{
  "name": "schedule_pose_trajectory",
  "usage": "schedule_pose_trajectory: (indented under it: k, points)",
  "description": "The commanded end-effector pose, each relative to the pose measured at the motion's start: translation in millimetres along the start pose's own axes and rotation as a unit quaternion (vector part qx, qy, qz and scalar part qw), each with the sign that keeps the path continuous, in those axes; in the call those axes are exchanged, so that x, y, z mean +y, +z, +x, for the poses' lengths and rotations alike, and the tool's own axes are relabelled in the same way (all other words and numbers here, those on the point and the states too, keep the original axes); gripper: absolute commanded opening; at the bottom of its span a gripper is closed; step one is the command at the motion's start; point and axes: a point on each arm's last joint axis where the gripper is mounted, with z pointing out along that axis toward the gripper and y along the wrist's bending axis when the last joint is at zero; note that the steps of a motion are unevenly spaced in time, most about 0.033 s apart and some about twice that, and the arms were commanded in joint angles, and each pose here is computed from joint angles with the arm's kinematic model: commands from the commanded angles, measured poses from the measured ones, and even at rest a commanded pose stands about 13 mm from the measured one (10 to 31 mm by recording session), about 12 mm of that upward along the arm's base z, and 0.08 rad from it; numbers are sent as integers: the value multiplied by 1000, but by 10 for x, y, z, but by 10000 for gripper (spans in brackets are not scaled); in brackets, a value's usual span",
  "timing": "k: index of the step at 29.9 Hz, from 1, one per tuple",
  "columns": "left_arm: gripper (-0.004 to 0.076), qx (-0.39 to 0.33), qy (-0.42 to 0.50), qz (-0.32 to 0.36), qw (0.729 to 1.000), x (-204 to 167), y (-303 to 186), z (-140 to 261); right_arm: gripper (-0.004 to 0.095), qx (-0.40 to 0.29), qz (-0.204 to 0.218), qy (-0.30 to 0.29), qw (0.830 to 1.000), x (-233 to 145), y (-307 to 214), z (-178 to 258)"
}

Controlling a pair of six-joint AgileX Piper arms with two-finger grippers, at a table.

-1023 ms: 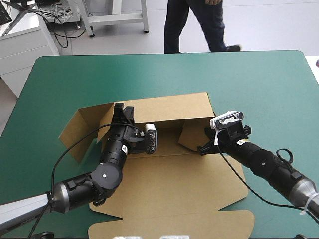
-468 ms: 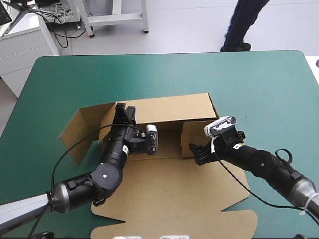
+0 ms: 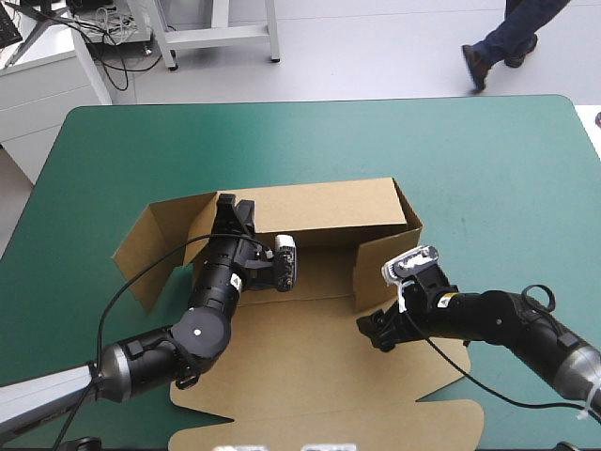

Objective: Fold the box

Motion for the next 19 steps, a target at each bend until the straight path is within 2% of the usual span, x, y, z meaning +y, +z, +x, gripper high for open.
schedule_pose_trajectory:
  k: [1,3,7,10,15,19]
  points:
    - [-10,-4,-9,-45,999,208,-73,0,803,5,-19,0,1000,90,-197,-10]
    - [-10,-4,-9,-45,999,208,-73,0,795,0,-26,1,1000,128,-285,6]
    - [-10,-4,-9,-45,999,208,-73,0,767,-52,-26,19,998,198,-530,-42]
    - [-10,-4,-10,-45,999,208,-73,0,766,-93,-12,42,995,232,-754,-132]
    - [-10,-4,-10,-45,999,208,-73,0,765,-131,56,56,988,198,-1079,-387]
    - [-10,-5,-7,-46,999,211,-73,-1,758,-157,120,39,979,155,-1322,-626]
